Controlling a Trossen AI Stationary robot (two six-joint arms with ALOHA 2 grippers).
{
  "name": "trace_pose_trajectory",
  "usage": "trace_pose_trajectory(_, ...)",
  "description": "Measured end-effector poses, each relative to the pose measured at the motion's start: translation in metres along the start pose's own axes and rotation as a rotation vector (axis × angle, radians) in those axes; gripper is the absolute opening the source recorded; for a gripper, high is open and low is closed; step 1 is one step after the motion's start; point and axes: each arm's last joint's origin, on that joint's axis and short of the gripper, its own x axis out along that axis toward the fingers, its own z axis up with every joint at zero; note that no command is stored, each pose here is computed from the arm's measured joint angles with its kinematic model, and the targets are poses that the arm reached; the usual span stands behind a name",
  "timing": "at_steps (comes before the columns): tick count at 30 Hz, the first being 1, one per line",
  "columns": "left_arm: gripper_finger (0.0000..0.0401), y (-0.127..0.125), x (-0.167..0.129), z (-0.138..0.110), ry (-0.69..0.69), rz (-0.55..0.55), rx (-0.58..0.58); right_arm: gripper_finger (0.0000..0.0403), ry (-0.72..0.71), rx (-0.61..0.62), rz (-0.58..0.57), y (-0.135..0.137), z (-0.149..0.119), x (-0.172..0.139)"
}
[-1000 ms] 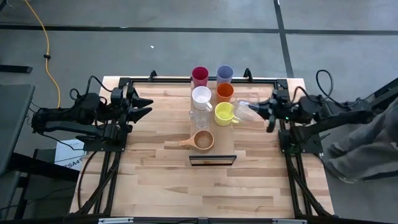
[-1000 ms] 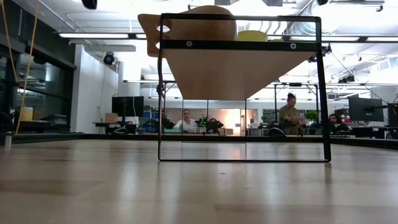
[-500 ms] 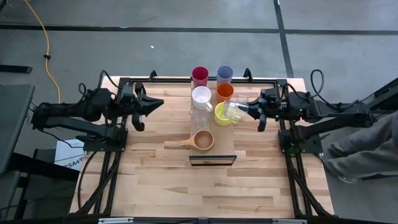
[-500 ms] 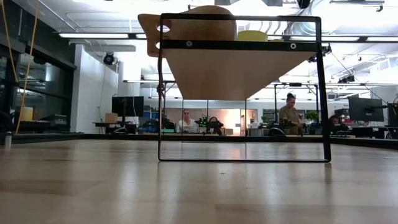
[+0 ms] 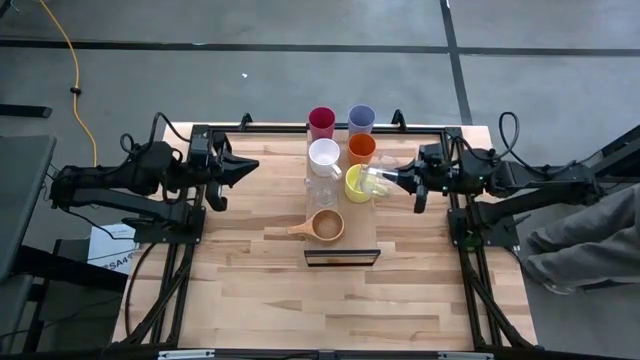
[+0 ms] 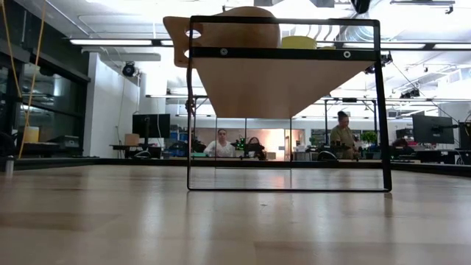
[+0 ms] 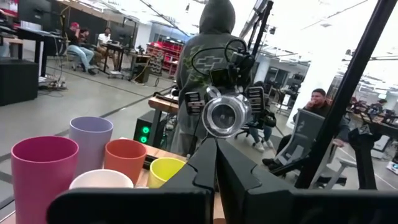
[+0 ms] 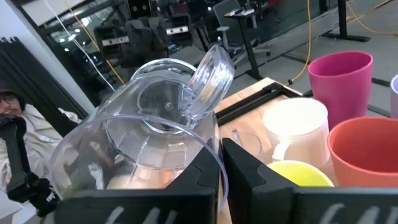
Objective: Stack small to large cups/mugs on shelf
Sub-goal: Put the transparent cup on the shelf
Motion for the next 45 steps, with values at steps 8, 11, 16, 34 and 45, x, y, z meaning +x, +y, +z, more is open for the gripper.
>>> trace_pose_trajectory(8,0.0000,0.000,0.000,0.000,0.003,0.001,0.000,0.0000,0.224,-0.022,-0.034,0.011,0.018,-0.003)
trace_pose_trajectory(11,0.0000,0.000,0.000,0.000,0.001,0.008,0.000,0.0000,0.405,-0.070,-0.072,0.026,0.032,0.002)
trace_pose_trajectory(16,0.0000,0.001,0.000,-0.001,0.005,0.027,0.002,0.0000,0.757,-0.125,-0.175,0.043,0.034,0.025)
trace_pose_trajectory(34,0.0000,0.001,0.000,-0.001,0.008,0.037,0.003,0.0000,1.132,-0.029,-0.439,0.057,-0.017,0.100)
trace_pose_trajectory(45,0.0000,0.001,0.000,-0.001,0.007,0.037,0.002,0.0000,1.149,0.012,-0.472,0.055,-0.023,0.108)
